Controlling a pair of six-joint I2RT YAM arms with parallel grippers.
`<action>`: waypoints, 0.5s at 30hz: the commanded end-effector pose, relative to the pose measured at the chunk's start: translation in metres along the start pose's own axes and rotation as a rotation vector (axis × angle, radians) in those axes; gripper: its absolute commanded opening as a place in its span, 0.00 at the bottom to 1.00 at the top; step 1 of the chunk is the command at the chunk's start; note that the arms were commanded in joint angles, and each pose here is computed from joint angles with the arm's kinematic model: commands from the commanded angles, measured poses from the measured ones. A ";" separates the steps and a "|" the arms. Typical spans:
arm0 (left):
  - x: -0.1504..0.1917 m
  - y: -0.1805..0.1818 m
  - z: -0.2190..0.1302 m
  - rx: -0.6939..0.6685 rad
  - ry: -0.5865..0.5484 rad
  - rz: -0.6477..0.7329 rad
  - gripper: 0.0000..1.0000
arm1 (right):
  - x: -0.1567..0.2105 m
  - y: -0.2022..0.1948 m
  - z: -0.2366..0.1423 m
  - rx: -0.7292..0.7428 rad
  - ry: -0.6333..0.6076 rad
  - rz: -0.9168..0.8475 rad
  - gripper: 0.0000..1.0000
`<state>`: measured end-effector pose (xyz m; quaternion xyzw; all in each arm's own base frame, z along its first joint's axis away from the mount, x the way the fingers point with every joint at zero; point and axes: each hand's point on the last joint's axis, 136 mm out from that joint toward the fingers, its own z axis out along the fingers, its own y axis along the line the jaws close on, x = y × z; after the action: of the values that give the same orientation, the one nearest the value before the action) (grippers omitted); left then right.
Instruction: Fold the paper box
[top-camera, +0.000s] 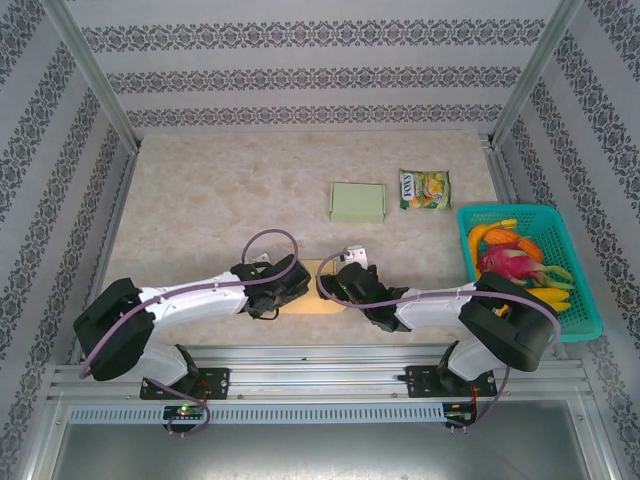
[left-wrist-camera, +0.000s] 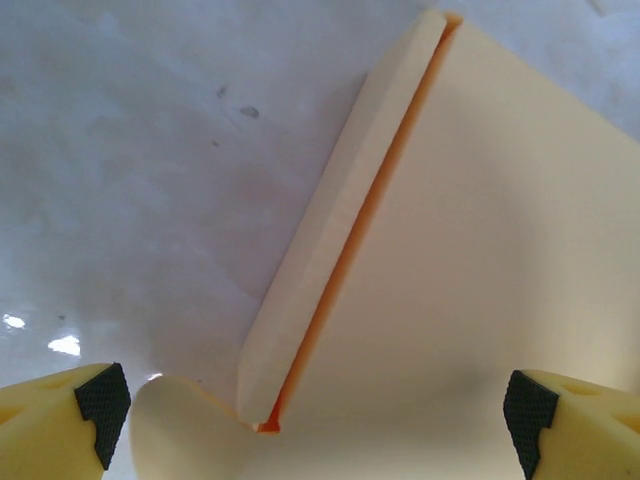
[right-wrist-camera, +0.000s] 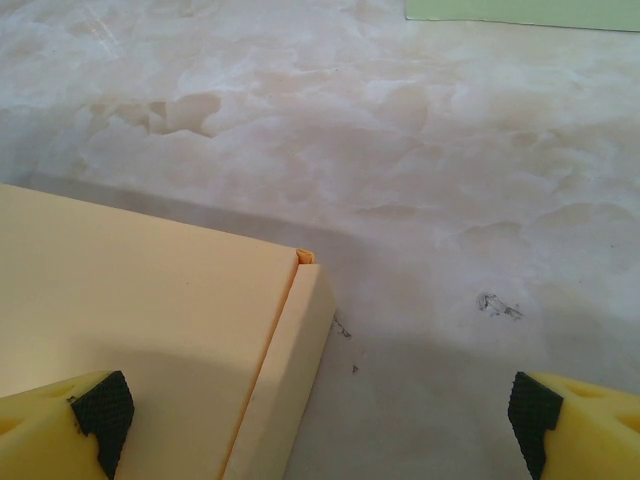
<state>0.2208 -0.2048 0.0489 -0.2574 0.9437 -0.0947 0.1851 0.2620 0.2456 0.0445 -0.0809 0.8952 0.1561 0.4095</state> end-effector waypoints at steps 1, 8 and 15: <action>0.012 -0.023 0.003 0.071 0.055 -0.010 0.98 | 0.027 -0.013 0.001 0.037 0.095 -0.042 0.98; 0.033 -0.047 0.006 0.160 0.179 -0.037 0.96 | 0.033 -0.015 0.005 0.044 0.108 -0.037 0.98; 0.036 -0.057 -0.003 0.209 0.214 -0.065 0.96 | 0.036 -0.012 0.009 0.035 0.112 -0.021 0.98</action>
<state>0.2163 -0.2374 0.0402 -0.2676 0.9421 -0.1542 0.1302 0.2648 0.2462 0.0419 -0.0707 0.8946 0.1567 0.4125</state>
